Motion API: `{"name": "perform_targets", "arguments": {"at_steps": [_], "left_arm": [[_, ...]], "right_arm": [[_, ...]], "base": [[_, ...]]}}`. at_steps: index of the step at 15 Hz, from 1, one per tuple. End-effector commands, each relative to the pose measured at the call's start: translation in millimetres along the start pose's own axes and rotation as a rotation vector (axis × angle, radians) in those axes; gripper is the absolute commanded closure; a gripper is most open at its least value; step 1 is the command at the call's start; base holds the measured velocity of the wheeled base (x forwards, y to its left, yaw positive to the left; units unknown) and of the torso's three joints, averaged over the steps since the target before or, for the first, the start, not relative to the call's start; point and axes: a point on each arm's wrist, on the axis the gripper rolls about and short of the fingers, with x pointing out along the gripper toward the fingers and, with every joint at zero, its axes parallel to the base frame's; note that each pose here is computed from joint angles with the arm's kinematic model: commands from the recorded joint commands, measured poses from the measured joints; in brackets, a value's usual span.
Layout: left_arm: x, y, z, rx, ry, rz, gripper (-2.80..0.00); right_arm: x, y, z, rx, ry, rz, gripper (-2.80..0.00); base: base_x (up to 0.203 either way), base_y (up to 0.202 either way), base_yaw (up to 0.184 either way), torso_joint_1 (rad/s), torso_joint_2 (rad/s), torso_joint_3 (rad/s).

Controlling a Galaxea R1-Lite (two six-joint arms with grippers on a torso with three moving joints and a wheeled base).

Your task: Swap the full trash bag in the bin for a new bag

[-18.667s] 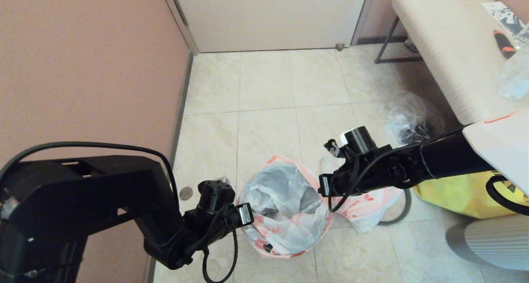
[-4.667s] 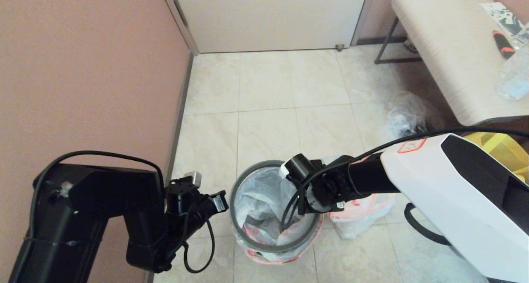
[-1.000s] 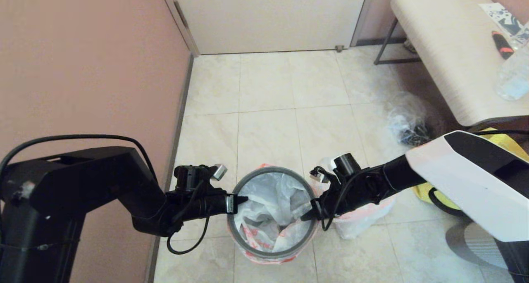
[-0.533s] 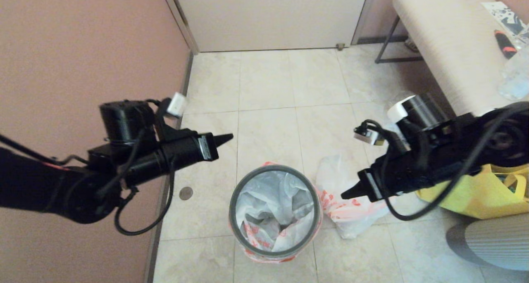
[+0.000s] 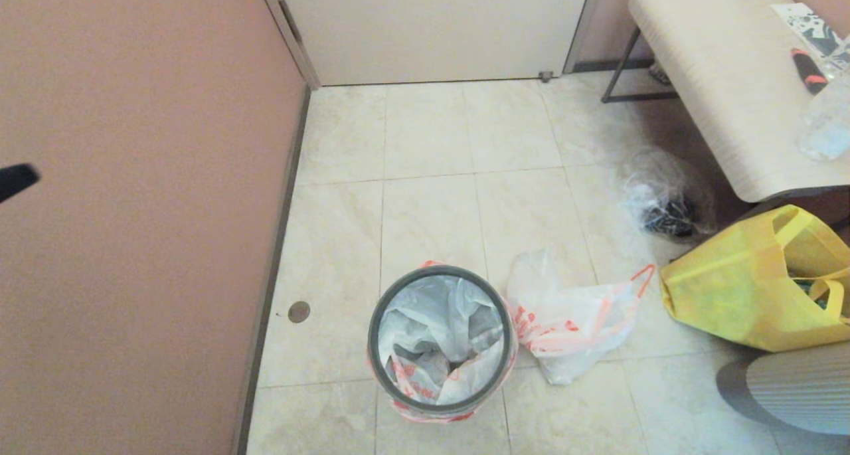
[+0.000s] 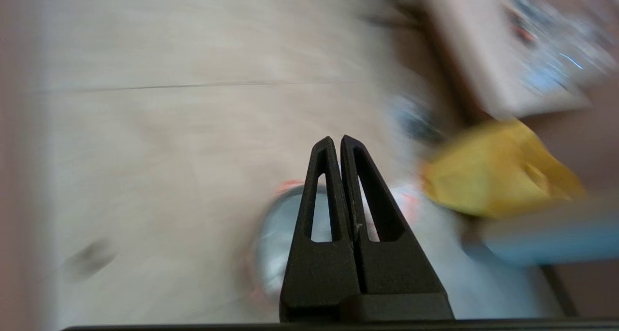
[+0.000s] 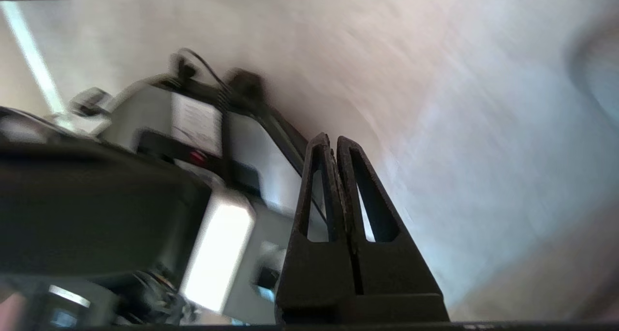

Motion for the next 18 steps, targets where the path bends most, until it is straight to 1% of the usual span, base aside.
{"name": "perform_targets", "arguments": {"at_steps": [1,2,3,4,5,6,7,8,9,10,11,12,13,14,15,16,17,18], "left_arm": [[-72,-15.3,-14,0.005,-0.111,0.093,0.00],[-89,-20.7,-27,-0.005,-0.114,0.124,0.00],[-101,-24.4,-41,-0.027,-0.093,0.163,0.00],[-105,-24.3,-55,-0.089,-0.019,0.222,0.00],[-104,-21.8,-67,-0.158,0.057,0.285,0.00],[-101,-18.9,-73,-0.141,0.089,0.300,0.00],[-99,-17.5,-76,-0.095,0.106,0.302,0.00],[-97,-14.4,-82,-0.091,0.131,0.312,0.00],[-92,-9.1,-94,-0.094,0.169,0.332,0.00],[-88,-3.8,-104,-0.091,0.191,0.351,0.00],[-84,0.4,-111,-0.081,0.191,0.356,0.00],[-82,3.8,-118,-0.069,0.203,0.333,0.00],[-84,5.9,-122,-0.047,0.216,0.276,0.00],[-86,8.1,-128,-0.022,0.230,0.230,0.00],[-87,9.2,-133,-0.003,0.232,0.212,0.00],[-89,9.7,-141,0.011,0.217,0.213,0.00],[-88,12.6,-153,0.025,0.210,0.215,0.00],[-88,15.6,-165,0.057,0.158,0.212,0.00]], "right_arm": [[-35,-5,-60,0.030,-0.168,-0.033,0.00],[-41,-6,-83,0.043,-0.208,-0.058,0.00],[-48,-6,-105,0.054,-0.255,-0.086,0.00],[-51,-6,-121,0.081,-0.284,-0.124,0.00],[-53,-5,-133,0.165,-0.286,-0.194,0.00],[-51,-3,-137,0.247,-0.267,-0.276,0.00],[-49,-1,-139,0.292,-0.247,-0.331,0.00],[-47,2,-139,0.325,-0.245,-0.367,0.00],[-45,4,-139,0.374,-0.252,-0.411,0.00],[-43,7,-140,0.405,-0.272,-0.452,0.00],[-40,8,-146,0.402,-0.314,-0.471,0.00],[-36,11,-157,0.370,-0.383,-0.491,0.00],[-33,12,-168,0.340,-0.448,-0.508,0.00],[-26,12,-177,0.313,-0.484,-0.521,0.00],[-14,10,-184,0.292,-0.470,-0.534,0.00],[-6,8,-182,0.285,-0.488,-0.522,0.00],[2,5,-177,0.272,-0.524,-0.484,0.00],[13,2,-173,0.243,-0.557,-0.460,0.00]], "base": [[0.000,0.000,0.000,0.000,0.00,0.000],[0.000,0.000,0.000,0.000,0.00,0.000],[0.000,0.000,0.000,0.000,0.00,0.000],[0.000,0.000,0.000,0.000,0.00,0.000],[0.000,0.000,0.000,0.000,0.00,0.000],[0.000,0.000,0.000,0.000,0.00,0.000],[0.000,0.000,0.000,0.000,0.00,0.000],[0.000,0.000,0.000,0.000,0.00,0.000],[0.000,0.000,0.000,0.000,0.00,0.000],[0.000,0.000,0.000,0.000,0.00,0.000],[0.000,0.000,0.000,0.000,0.00,0.000],[0.000,0.000,0.000,0.000,0.00,0.000],[0.000,0.000,0.000,0.000,0.00,0.000],[0.000,0.000,0.000,0.000,0.00,0.000],[0.000,0.000,0.000,0.000,0.00,0.000],[0.000,0.000,0.000,0.000,0.00,0.000],[0.000,0.000,0.000,0.000,0.00,0.000],[0.000,0.000,0.000,0.000,0.00,0.000]]}}
